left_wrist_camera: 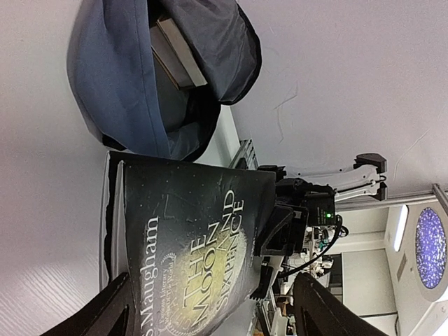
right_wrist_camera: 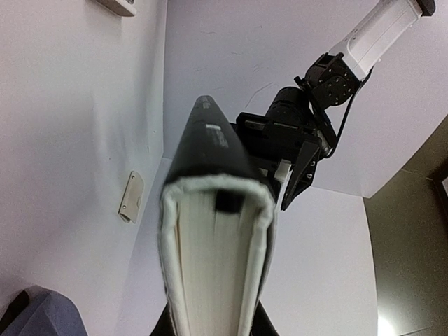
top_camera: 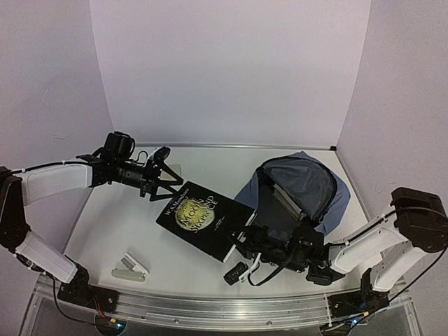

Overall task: Pack the student bag
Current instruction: Pick up the stationery from the center of the board.

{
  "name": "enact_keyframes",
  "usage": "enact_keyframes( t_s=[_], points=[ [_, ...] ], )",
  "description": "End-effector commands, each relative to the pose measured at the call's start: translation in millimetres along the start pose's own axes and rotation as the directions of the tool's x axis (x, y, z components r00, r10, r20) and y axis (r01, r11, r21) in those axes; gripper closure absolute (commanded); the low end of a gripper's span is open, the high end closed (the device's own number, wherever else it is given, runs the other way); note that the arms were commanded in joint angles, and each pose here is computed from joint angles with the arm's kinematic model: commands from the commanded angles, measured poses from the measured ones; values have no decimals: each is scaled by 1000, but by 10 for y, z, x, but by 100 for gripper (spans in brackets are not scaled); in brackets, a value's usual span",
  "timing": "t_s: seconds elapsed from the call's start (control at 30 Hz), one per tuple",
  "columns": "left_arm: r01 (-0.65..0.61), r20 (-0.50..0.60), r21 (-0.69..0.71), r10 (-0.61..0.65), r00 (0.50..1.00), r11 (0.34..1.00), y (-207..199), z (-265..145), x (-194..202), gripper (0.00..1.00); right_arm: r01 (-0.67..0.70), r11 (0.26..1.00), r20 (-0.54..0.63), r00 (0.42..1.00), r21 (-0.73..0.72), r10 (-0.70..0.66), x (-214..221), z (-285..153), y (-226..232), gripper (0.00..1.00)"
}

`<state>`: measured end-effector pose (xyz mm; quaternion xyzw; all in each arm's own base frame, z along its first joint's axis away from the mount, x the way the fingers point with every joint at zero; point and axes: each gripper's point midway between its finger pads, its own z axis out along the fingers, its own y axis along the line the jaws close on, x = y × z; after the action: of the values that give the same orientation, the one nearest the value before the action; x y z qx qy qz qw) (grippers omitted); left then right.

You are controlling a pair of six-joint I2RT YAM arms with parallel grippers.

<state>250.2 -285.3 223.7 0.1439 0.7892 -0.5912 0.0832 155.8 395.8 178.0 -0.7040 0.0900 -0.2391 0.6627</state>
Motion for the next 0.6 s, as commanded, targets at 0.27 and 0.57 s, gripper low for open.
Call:
enact_keyframes(
  t_s=[0.27, 0.57],
  points=[
    [-22, 2, -28, 22, 1000, 999, -84, -89, -1, 20, -39, 914, -34, 998, 404, 57, 195, -176, -1174, 100],
    [60, 10, -95, -60, 998, 994, 176, -150, -5, 21, -35, 911, -41, 998, 411, 57, 221, -240, -1202, 100]
  ],
)
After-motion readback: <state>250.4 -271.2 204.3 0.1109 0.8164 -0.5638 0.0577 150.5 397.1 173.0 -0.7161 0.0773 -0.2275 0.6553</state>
